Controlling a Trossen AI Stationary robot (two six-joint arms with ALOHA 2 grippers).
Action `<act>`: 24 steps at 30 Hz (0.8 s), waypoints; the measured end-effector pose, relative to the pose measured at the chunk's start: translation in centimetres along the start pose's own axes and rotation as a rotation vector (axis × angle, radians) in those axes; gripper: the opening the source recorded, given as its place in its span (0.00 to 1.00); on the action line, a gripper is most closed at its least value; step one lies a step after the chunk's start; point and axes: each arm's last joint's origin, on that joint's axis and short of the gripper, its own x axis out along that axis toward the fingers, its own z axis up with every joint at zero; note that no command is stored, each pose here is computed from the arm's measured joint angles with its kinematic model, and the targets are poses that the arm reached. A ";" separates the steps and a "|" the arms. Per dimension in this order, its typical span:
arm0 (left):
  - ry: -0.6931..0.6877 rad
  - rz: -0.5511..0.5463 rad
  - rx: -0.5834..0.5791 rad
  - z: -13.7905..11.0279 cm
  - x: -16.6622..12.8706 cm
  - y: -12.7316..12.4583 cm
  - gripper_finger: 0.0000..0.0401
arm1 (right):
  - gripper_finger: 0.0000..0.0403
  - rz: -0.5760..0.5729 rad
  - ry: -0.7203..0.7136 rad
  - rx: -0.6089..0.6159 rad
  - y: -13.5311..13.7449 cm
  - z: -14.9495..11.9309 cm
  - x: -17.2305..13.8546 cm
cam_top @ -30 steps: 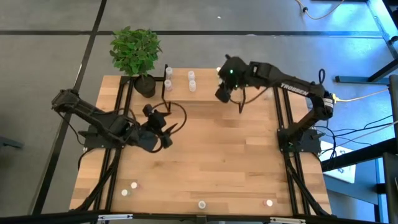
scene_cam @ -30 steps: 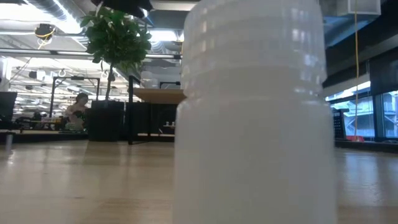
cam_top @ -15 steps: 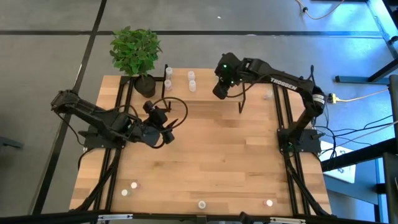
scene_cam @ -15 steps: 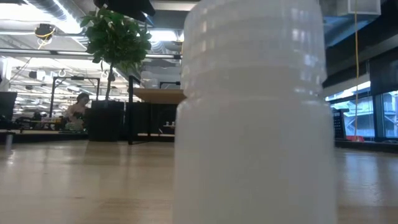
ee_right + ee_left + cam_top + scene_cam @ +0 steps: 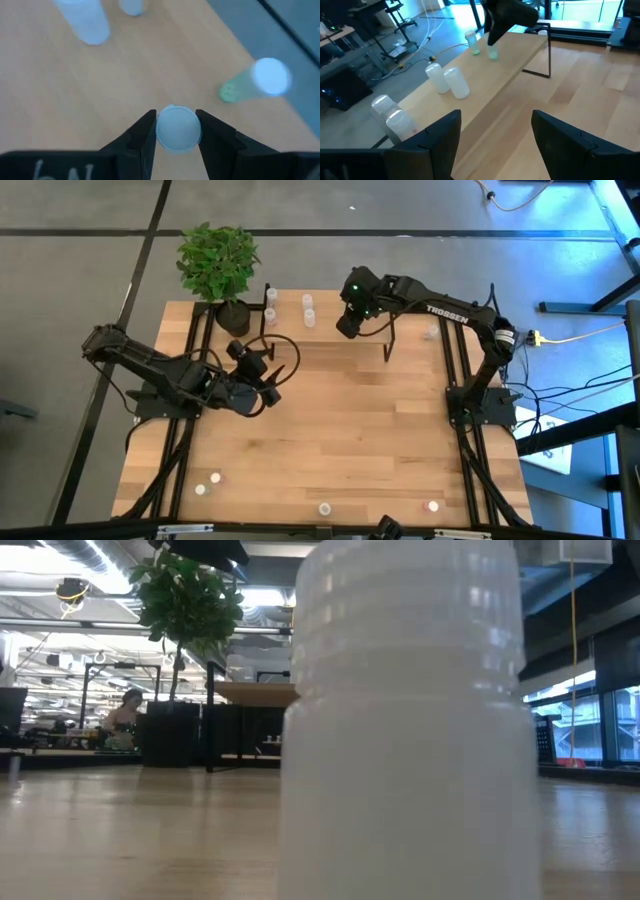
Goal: Pick and place medicine bottles onto shelf by color
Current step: Put the right green pill bottle on the shelf aligned with the other green pill bottle
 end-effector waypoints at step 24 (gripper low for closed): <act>0.002 -0.003 0.000 0.0 0.0 0.0 0.59 | 0.32 -0.021 0.022 0.040 -0.6 -0.2 0.2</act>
